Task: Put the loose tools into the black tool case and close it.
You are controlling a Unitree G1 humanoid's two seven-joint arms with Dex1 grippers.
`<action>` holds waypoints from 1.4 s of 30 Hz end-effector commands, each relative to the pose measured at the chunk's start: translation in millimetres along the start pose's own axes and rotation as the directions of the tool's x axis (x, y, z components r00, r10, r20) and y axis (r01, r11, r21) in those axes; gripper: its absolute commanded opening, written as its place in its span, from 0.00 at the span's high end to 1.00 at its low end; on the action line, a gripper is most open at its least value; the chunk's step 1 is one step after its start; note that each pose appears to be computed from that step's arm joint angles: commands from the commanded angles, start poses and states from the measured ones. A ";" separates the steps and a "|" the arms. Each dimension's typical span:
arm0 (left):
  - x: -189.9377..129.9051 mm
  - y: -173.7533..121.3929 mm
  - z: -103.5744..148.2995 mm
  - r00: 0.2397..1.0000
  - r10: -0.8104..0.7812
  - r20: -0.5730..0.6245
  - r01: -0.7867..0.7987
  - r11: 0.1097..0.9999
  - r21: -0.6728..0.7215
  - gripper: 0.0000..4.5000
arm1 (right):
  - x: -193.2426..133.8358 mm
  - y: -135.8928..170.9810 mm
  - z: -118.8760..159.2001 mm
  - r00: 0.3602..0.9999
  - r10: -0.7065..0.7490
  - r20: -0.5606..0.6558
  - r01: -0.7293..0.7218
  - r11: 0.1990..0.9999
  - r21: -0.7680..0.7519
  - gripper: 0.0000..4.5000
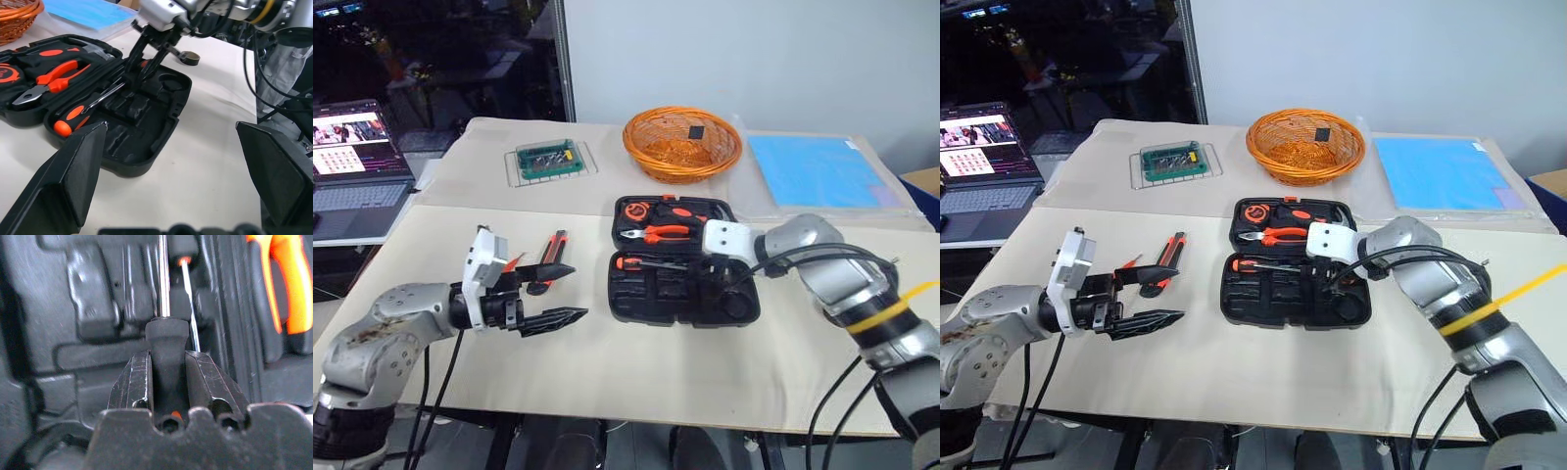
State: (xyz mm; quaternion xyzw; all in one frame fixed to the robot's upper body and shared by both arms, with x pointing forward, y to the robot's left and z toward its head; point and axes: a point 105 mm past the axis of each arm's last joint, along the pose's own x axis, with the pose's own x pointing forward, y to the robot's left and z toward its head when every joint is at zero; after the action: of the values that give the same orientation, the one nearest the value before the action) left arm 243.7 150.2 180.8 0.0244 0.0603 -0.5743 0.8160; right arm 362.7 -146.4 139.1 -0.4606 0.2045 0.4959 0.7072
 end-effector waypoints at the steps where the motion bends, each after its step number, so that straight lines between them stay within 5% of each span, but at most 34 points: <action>1: -3.0 -6.7 9.6 1.000 -0.001 0.016 0.001 0.999 0.040 0.00 | -0.9 -0.9 -2.3 0.999 0.023 -0.025 -0.024 0.999 -0.029 0.86; 14: 1.0 -8.0 8.0 1.000 0.001 0.015 -0.002 0.999 0.053 0.00 | 8.9 4.3 -8.3 0.992 0.118 -0.050 -0.123 0.986 -0.115 0.86; 15: 1.6 -7.9 8.3 1.000 -0.001 0.015 0.000 0.999 0.055 0.00 | 9.3 4.9 -7.9 0.991 0.128 -0.045 -0.133 0.983 -0.126 0.63; 19: 2.2 -7.2 9.2 1.000 -0.006 0.015 0.005 0.998 0.058 0.00 | 0.8 -4.4 0.1 0.997 0.083 0.007 -0.081 0.985 -0.149 0.37; 27: 4.6 -5.2 8.4 1.000 -0.015 0.022 0.014 0.998 0.057 0.00 | -41.4 0.8 33.7 0.943 0.114 0.312 -0.120 0.993 0.002 0.37; 36: 3.6 -2.6 6.4 0.999 -0.004 0.033 0.002 0.998 0.056 0.00 | -47.1 3.9 28.3 0.874 -0.276 0.400 0.156 0.939 0.307 1.00; 42: 3.4 -1.4 5.7 0.999 0.002 0.036 -0.004 0.998 0.056 0.00 | -15.7 15.8 12.5 0.785 -0.570 0.244 0.420 0.778 0.468 1.00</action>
State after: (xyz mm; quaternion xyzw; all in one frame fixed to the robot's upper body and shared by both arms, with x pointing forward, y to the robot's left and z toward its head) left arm 245.3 146.5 180.3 0.0306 0.0461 -0.5730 0.8177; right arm 338.8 -141.2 141.5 -0.2363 0.0571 0.3654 0.8986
